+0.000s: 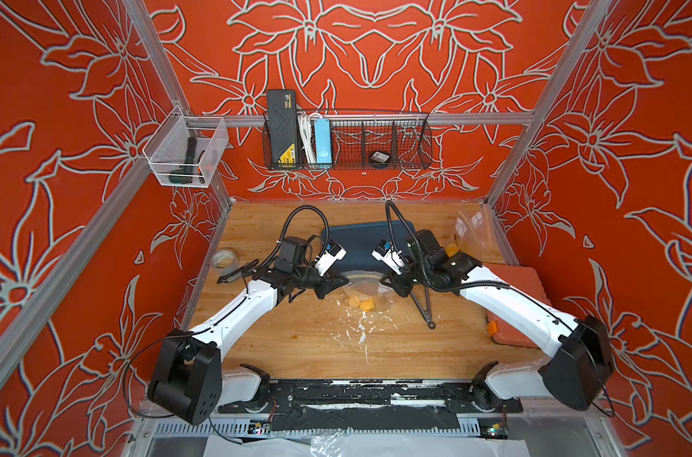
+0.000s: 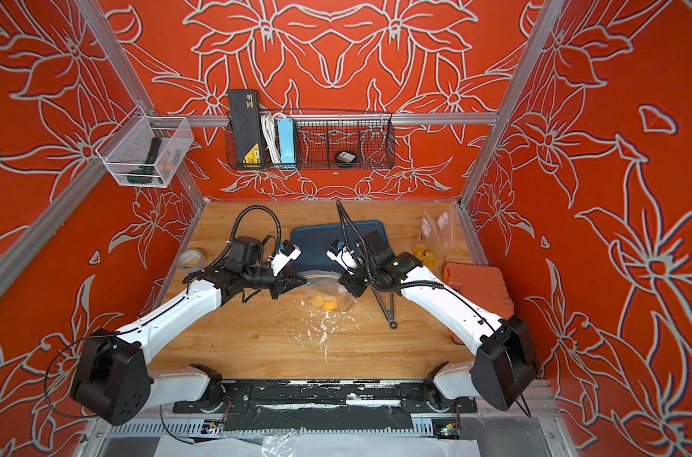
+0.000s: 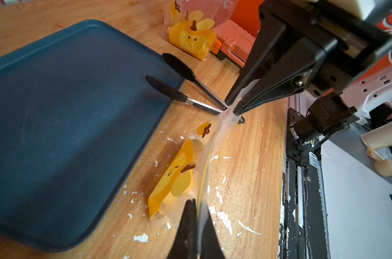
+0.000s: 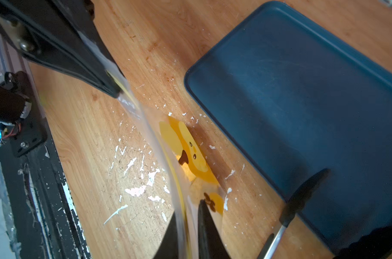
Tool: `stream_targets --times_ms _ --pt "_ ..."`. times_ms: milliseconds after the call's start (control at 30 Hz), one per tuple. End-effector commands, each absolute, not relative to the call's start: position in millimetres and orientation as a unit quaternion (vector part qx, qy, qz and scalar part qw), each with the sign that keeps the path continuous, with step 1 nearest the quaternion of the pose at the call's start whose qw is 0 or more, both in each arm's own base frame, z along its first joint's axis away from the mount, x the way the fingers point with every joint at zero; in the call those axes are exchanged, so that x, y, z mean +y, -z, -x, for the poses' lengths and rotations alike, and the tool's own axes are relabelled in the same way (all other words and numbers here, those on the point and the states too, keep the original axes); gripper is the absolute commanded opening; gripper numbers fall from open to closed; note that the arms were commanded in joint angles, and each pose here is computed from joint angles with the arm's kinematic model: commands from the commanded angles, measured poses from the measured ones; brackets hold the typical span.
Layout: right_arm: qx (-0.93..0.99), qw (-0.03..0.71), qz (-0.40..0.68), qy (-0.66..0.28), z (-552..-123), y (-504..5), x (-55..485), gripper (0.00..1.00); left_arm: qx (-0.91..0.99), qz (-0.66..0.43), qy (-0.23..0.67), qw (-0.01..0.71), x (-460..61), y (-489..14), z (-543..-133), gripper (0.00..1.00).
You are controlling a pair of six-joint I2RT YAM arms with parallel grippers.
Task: Put the cookies into a resealable bag to prevent moisture
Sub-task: Close the ziploc bag at the center of the board.
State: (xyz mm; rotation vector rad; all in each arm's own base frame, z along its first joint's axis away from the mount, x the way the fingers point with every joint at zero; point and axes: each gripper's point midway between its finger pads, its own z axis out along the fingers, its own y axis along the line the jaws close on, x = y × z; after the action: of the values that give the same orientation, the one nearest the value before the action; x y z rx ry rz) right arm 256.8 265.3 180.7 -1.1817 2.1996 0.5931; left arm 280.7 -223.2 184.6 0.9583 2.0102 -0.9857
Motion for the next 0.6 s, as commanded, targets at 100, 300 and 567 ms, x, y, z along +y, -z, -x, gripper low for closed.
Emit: stream_targets --times_ms 100,300,567 --pt "0.839 0.293 0.410 -0.204 -256.2 -175.2 248.3 0.00 0.773 -0.369 0.380 0.348 -222.6 -185.3 -283.6 0.00" --pt "0.825 0.276 0.424 -0.251 -245.5 -175.3 261.1 0.00 0.765 -0.358 0.398 0.356 -230.5 -193.2 -287.4 0.28" --pt "0.822 0.274 0.427 -0.259 -244.0 -176.2 263.7 0.00 0.762 -0.368 0.399 0.352 -235.6 -194.6 -285.5 0.00"
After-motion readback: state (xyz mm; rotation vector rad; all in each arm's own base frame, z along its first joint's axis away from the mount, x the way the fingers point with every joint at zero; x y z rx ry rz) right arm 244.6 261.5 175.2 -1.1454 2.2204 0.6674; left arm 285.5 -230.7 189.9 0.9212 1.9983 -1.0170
